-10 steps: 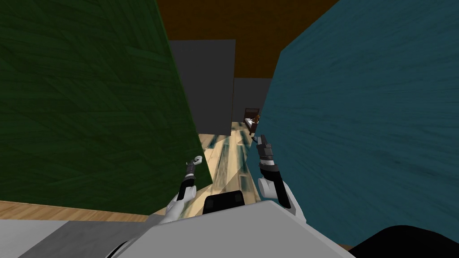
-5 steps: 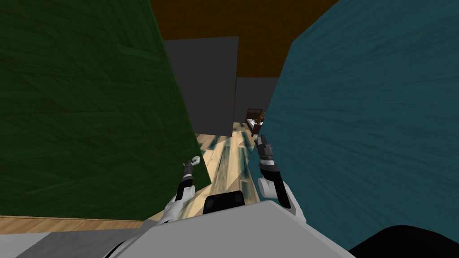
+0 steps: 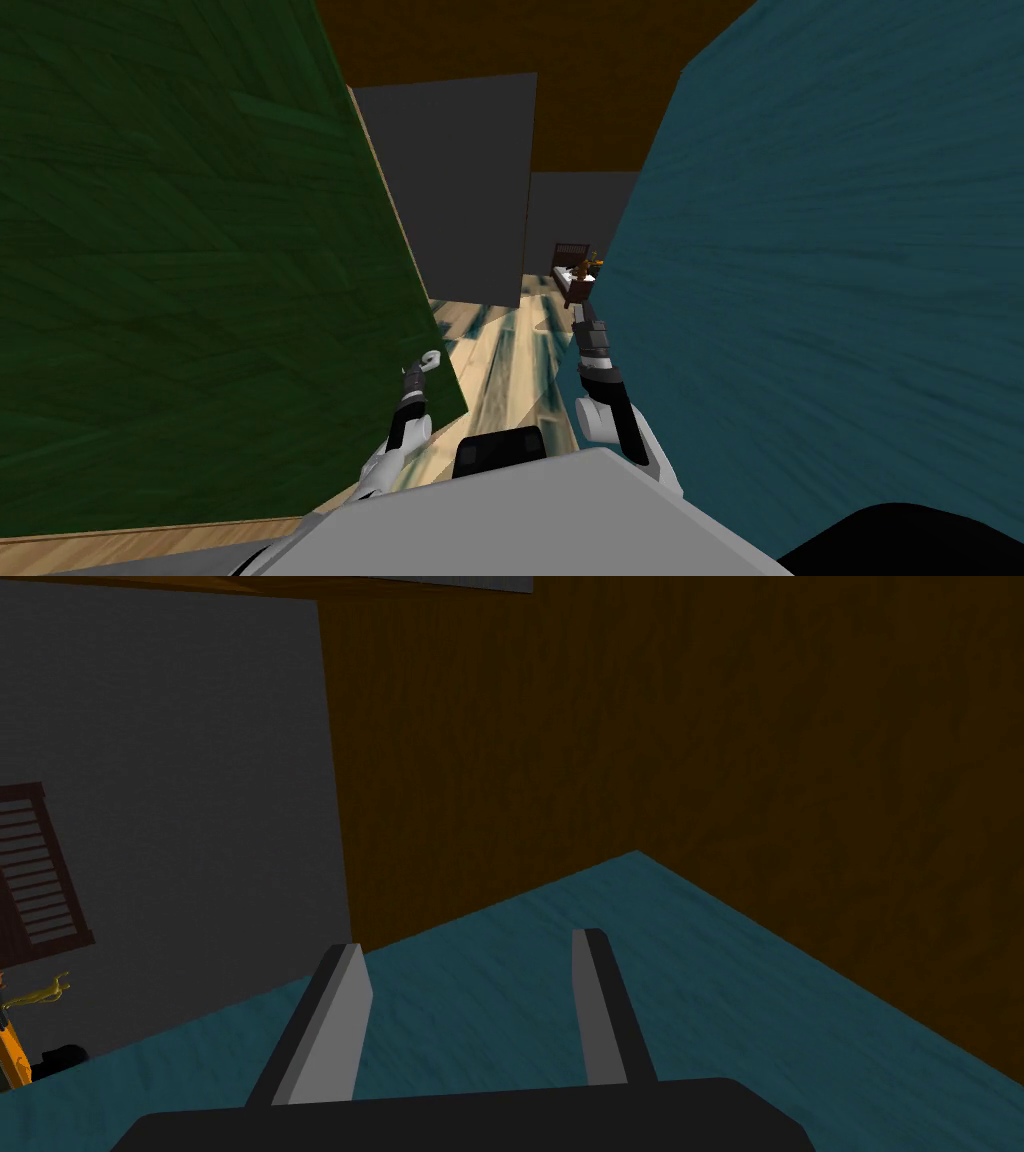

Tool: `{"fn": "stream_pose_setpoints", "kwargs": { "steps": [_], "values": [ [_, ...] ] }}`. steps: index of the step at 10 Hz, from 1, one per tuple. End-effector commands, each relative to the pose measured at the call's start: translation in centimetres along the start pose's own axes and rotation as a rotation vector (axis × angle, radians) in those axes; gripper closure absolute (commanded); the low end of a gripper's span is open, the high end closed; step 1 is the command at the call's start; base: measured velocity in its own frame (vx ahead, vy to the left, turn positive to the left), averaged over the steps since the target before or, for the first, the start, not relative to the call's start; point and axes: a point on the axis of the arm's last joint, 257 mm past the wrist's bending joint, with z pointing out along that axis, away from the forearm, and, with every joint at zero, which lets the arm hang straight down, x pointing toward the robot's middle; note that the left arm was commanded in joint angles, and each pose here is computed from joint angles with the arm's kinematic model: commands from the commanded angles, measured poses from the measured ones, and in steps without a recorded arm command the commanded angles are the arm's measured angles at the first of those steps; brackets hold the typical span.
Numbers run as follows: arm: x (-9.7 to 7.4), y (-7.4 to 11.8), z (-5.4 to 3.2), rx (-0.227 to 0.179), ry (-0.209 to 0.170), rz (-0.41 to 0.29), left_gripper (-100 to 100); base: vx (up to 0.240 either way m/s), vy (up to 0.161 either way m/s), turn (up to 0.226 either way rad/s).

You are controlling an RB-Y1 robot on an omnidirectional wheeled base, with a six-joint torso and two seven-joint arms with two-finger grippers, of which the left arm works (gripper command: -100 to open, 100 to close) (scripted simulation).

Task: Push the door open

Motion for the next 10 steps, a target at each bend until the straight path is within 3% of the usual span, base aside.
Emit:
{"fn": "stream_pose_setpoints", "kwargs": {
  "steps": [1,7,8,10],
  "values": [
    [-0.8,-0.3,0.18,0.007,-0.024,-0.005,100,0.176,-0.044,0.044],
    [-3.5,0.1,-0.02,0.0,-0.084,-0.004,100,0.15,-0.026,0.04],
    [-4.7,-0.1,0.04,0.004,-0.112,-0.004,100,0.12,0.014,0.036],
    [-5.6,-0.1,0.01,0.004,-0.133,-0.006,100,0.2,-0.01,0.041]
  ]
}}
